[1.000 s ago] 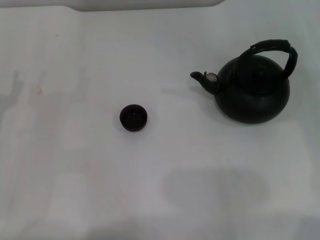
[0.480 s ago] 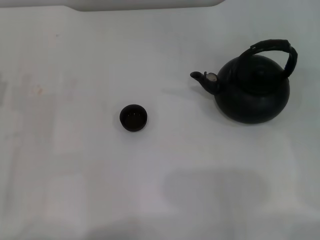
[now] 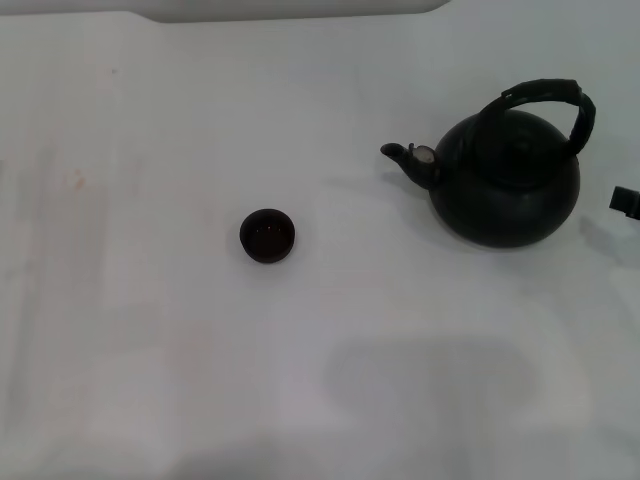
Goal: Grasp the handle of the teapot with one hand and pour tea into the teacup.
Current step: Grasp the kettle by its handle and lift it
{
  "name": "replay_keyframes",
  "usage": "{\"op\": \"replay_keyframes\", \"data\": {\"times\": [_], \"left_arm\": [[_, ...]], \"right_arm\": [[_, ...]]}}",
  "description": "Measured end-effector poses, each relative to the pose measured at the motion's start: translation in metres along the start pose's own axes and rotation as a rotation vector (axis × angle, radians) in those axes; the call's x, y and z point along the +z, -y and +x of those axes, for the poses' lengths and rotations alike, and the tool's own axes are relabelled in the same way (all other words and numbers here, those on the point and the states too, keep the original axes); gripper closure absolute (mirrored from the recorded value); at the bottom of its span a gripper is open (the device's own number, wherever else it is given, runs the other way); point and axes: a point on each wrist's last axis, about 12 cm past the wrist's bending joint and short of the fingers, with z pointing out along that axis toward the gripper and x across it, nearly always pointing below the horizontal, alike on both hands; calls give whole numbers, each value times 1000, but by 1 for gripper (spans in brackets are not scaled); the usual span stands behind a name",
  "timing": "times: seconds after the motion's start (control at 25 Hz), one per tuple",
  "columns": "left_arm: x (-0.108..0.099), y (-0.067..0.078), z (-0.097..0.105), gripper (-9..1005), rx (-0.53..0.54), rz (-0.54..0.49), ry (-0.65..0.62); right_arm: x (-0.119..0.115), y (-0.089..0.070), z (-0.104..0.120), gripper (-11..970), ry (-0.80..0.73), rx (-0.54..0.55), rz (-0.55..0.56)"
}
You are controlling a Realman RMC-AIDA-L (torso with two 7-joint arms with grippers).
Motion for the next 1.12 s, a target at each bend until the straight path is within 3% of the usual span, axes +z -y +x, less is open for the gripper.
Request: {"op": "replay_keyframes", "data": {"times": [0.2, 0.4, 0.84, 1.12], "left_arm": [[0, 0, 0, 117, 0, -3, 3], [0, -3, -2, 116, 0, -18, 10], [1, -3, -2, 117, 0, -19, 12], [2, -5, -3, 117, 2, -26, 17]], "right_arm": [[-10, -14, 12, 145, 97, -112, 60], [-8, -29, 22, 146, 143, -157, 97], [25, -65, 24, 145, 213, -178, 78], [43, -68, 18, 147, 247, -195, 103]]}}
